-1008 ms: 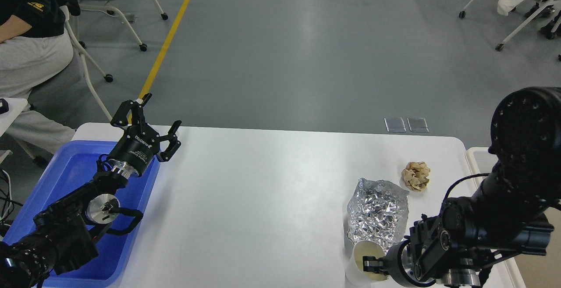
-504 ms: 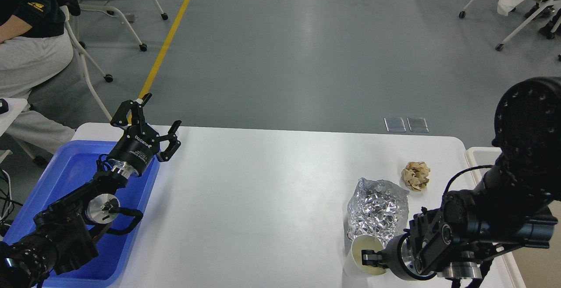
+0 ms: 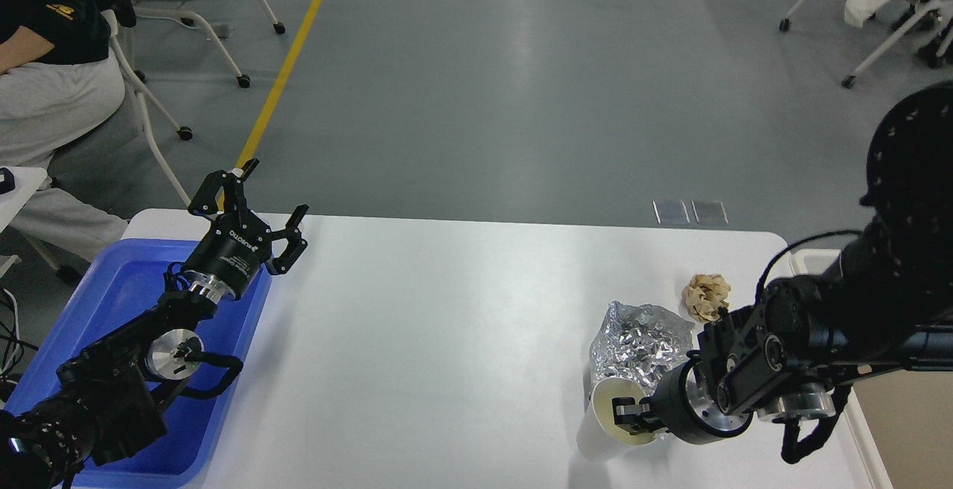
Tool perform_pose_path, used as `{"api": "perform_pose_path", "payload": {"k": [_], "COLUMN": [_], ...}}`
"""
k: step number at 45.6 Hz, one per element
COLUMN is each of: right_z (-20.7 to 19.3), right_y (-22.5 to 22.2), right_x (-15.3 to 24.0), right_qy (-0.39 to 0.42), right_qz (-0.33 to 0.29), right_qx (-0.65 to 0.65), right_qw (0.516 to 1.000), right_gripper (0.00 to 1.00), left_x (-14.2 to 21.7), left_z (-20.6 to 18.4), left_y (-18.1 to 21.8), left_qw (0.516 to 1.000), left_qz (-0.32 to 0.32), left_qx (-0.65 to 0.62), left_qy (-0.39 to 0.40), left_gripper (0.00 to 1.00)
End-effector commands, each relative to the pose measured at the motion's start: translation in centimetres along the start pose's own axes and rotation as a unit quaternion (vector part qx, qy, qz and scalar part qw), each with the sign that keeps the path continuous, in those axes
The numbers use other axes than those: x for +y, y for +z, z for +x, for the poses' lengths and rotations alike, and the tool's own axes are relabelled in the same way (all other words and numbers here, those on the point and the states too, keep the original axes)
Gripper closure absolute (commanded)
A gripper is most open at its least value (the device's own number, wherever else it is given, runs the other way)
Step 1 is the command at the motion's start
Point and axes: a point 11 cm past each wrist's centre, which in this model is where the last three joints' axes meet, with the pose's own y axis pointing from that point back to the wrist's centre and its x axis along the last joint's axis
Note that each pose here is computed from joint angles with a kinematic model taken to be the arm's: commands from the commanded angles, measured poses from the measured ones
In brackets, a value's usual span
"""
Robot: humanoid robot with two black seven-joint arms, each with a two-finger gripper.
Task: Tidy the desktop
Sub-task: 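Close the right gripper on the paper cup rim, then lift the cup with the right gripper and carry it to the white bin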
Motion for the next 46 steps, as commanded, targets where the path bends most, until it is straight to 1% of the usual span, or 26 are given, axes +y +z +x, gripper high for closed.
{"api": "perform_pose_path", "payload": {"k": [1,11,18,24,31,37,42,44,46], "right_z": [3.0,6.7,9.3,11.3,13.1,13.8,13.6,13.0,12.5], "right_y": [0.2,2.4,5.1,7.7,12.4,17.8,22.2,25.1,26.9], "right_x": [4.1,9.6,12.7,15.2,18.1,20.2,20.4,20.1,20.0], "right_qy": [-0.006,0.039,0.098,0.158,0.234,0.3,0.34,0.36,0.374], "right_qz": [0.017,0.011,-0.003,0.012,0.034,0.045,0.064,0.064,0.061], "right_qx": [-0.012,-0.038,-0.065,-0.11,-0.177,-0.236,-0.287,-0.318,-0.339], "right_qw": [1.0,0.998,0.993,0.981,0.955,0.923,0.893,0.874,0.861], "right_gripper": [1.0,1.0,1.0,1.0,1.0,1.0,1.0,1.0,1.0], "left_x": [0.0,0.0,0.0,0.0,0.0,0.0,0.0,0.0,0.0], "left_z": [0.0,0.0,0.0,0.0,0.0,0.0,0.0,0.0,0.0], "left_y": [0.0,0.0,0.0,0.0,0.0,0.0,0.0,0.0,0.0], "left_qw": [1.0,1.0,1.0,1.0,1.0,1.0,1.0,1.0,1.0], "left_qz": [0.0,0.0,0.0,0.0,0.0,0.0,0.0,-0.001,0.0], "left_qx": [0.0,0.0,0.0,0.0,0.0,0.0,0.0,0.0,0.0], "left_qy": [0.0,0.0,0.0,0.0,0.0,0.0,0.0,0.0,0.0], "left_gripper": [0.0,0.0,0.0,0.0,0.0,0.0,0.0,0.0,0.0]}}
